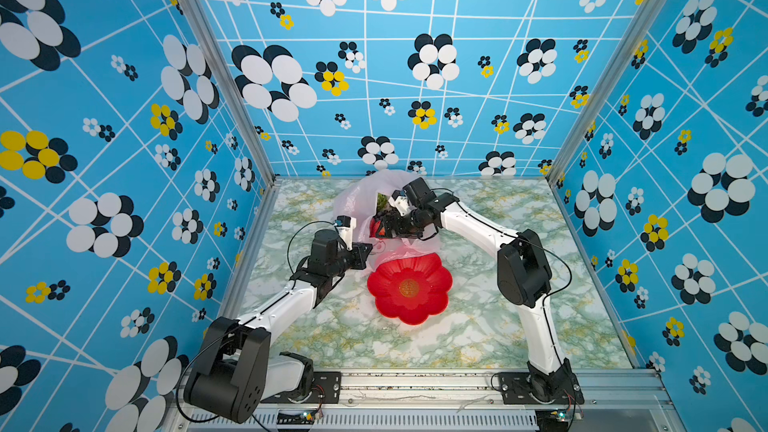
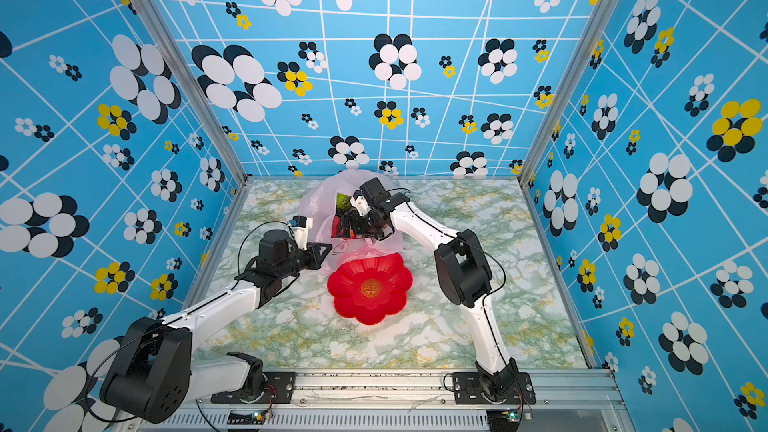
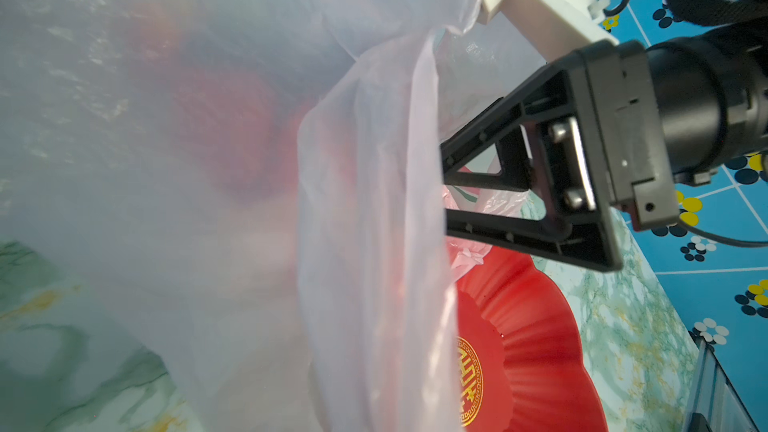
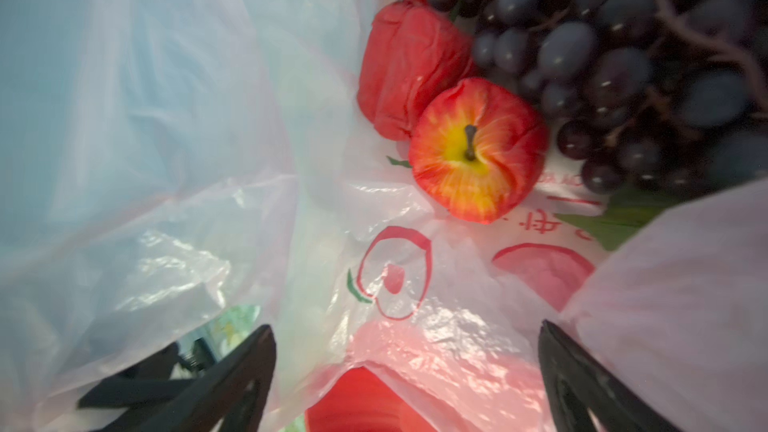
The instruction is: Place the fruits into the plastic bag
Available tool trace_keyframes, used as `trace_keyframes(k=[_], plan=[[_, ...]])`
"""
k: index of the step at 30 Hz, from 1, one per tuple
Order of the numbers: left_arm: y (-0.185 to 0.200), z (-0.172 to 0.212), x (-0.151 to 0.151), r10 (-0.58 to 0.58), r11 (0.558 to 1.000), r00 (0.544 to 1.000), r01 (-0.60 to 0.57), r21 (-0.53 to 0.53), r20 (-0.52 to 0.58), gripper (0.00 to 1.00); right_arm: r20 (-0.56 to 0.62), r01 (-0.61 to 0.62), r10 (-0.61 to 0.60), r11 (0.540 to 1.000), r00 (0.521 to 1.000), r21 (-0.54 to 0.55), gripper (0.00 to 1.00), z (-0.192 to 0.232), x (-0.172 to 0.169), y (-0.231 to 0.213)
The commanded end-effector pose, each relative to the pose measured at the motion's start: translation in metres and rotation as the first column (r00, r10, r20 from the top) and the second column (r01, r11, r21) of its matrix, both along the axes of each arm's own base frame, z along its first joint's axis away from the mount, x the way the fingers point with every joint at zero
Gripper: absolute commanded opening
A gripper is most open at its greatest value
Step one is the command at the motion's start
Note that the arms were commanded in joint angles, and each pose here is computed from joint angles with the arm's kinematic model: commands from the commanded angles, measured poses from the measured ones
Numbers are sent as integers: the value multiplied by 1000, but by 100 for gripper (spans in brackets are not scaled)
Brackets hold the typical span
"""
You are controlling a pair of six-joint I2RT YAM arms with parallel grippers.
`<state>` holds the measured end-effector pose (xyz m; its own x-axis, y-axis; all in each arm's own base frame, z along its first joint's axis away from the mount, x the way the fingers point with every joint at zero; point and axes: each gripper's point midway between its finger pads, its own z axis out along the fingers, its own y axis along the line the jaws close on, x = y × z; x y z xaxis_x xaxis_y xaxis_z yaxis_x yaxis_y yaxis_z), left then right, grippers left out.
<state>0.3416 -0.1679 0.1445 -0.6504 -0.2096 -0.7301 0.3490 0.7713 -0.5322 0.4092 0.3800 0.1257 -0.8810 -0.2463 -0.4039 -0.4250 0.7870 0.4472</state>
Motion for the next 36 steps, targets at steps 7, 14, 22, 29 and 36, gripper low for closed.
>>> trace_keyframes(k=[7,14,22,29,36], plan=[[3,6,1,15,1000,1000,-15,-7,23,0,-9,-30,29,944,1000,-328,99,-9,5,-37],[3,7,0,14,1000,1000,-14,-9,24,0,-33,-41,31,942,999,-334,99,-19,11,-32],[4,6,1,16,1000,1000,-16,-12,23,0,-89,-79,50,925,995,-372,95,-27,0,-40],[3,5,2,13,1000,1000,-13,-9,15,0,-165,-157,121,961,979,-227,81,-22,-26,-8],[4,8,-1,18,1000,999,-17,-13,33,0,-156,-150,124,974,980,-167,68,-21,-26,9]])
